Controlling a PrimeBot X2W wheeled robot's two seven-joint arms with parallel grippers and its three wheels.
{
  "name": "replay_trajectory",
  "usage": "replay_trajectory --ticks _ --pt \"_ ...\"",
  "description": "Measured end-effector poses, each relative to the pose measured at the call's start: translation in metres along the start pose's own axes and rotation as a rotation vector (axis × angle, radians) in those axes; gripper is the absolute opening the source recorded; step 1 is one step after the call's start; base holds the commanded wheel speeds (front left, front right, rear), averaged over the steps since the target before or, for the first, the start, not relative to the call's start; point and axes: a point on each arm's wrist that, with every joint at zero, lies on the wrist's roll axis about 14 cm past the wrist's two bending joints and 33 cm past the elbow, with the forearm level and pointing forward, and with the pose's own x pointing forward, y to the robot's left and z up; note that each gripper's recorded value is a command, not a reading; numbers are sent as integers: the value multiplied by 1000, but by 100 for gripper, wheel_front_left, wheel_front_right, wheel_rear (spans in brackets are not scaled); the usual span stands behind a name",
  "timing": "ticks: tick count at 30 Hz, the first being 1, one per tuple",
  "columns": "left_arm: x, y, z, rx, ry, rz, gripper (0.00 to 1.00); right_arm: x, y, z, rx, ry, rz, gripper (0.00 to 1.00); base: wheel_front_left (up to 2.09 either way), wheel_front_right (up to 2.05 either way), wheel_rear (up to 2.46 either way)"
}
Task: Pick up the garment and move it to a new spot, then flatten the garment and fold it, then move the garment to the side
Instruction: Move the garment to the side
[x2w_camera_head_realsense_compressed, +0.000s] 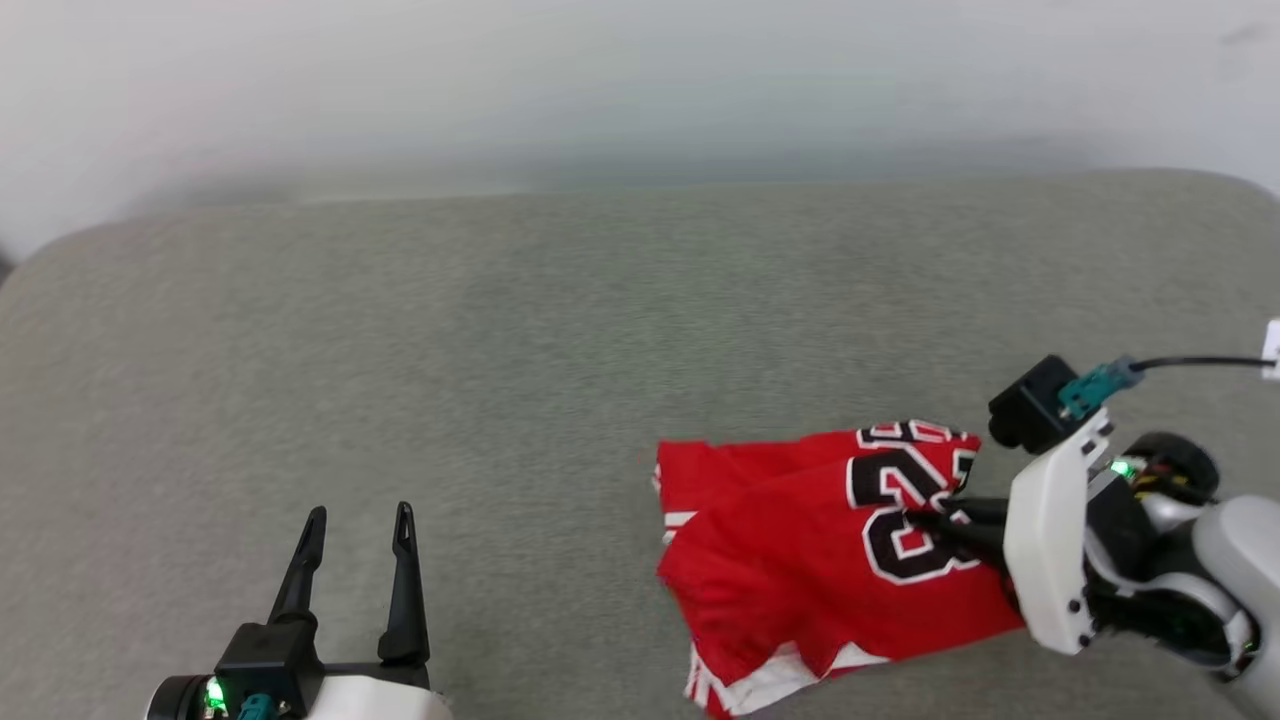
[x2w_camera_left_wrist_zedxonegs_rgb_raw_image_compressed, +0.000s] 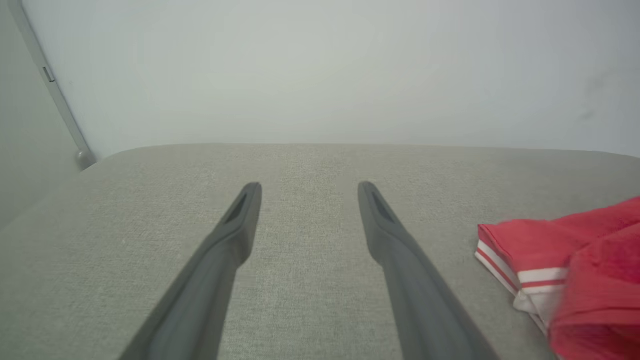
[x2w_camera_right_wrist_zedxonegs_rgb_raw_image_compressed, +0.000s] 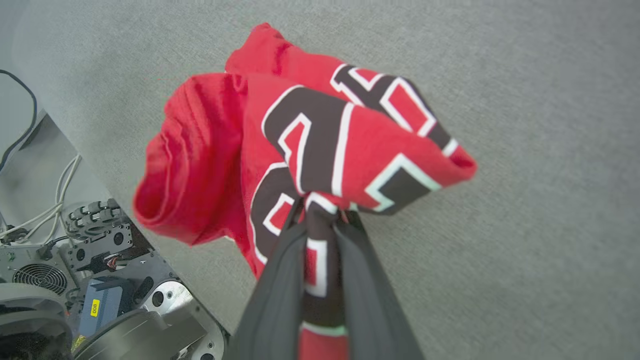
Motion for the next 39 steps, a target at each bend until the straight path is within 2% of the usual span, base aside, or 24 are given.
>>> replay_trajectory --ticks 4,5,11,24,34,39 --pt "12 -20 2 -17 -11 -54 100 -32 -26 -1 -8 -13 -100 0 0 0 0" --pt "22 -35 -1 -25 -10 -99 100 -51 -52 -6 18 -15 -182 0 0 0 0" --pt "44 -55 -16 -29 13 -161 100 -76 -119 -22 96 21 -361 0 0 0 0" --pt "78 -61 -51 -10 61 -201 100 -129 -250 -63 196 201 -739 0 0 0 0" --pt "91 -58 -76 9 100 -206 100 -140 -303 -75 226 213 -918 0 0 0 0" --pt "95 -59 -75 11 91 -214 100 -138 -307 -82 220 222 -948 0 0 0 0"
